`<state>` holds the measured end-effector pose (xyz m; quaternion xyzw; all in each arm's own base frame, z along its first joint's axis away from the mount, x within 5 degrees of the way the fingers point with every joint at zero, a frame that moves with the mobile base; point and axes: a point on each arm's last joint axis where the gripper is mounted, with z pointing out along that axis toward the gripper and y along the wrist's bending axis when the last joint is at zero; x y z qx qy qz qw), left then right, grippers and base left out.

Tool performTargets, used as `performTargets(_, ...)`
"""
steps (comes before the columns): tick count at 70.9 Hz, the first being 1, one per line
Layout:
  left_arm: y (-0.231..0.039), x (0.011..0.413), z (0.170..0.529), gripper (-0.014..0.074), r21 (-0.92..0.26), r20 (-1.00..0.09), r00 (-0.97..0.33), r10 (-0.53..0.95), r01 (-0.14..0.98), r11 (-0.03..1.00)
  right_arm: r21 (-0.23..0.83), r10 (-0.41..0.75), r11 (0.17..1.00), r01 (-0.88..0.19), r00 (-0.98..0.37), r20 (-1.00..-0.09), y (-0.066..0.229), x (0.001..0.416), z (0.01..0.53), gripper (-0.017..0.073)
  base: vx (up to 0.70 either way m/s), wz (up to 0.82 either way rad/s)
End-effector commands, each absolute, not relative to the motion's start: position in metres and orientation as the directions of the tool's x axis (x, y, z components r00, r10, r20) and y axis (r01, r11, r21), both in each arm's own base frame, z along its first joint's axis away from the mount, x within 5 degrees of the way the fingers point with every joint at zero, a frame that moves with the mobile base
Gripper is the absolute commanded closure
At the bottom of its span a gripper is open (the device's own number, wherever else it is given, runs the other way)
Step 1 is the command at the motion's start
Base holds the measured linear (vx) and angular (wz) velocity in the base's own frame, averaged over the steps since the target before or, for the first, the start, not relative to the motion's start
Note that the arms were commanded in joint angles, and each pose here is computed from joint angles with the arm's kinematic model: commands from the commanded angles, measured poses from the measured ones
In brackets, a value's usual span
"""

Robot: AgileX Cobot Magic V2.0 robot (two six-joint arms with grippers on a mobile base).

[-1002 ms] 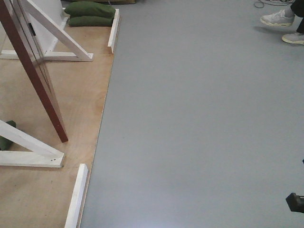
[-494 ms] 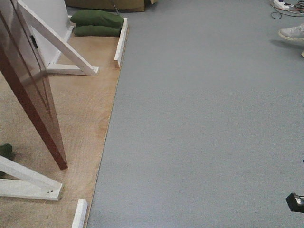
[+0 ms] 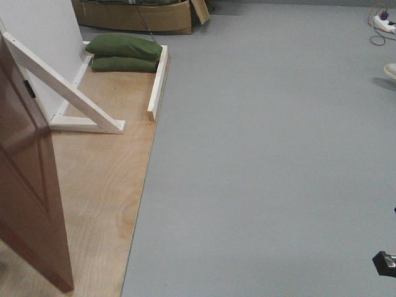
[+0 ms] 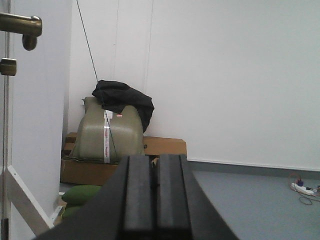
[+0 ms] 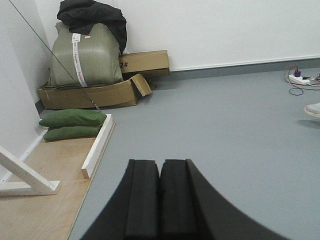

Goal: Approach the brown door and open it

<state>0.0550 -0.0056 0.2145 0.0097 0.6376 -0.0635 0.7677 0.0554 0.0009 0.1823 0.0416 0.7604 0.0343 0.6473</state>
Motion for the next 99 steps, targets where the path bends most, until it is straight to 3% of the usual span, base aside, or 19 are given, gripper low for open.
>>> performTargets(1,-0.0057,0.0526,0.2149,0.0583,-0.081,-0.961,0.255,-0.111,0.125,0.989,0.093,0.094,0.996,0.019,-0.074,-0.993,0.0000,0.0558,0.1892,0.0559,0.41,0.03)
performTargets(46,-0.0057,0.0526,0.2149,0.0583,-0.081,-0.961,0.255,-0.111,0.125,0.989,0.093,0.094,0.996,0.019,-0.074,-0.993,0.0000,0.0558,0.1892,0.0559,0.32,0.02)
performTargets(99,-0.0057,0.0526,0.2149,0.0583,-0.081,-0.961,0.255,-0.111,0.125,0.989,0.093,0.094,0.996,0.019,-0.074,-0.993,0.0000,0.0558,0.1892,0.0559,0.03,0.00)
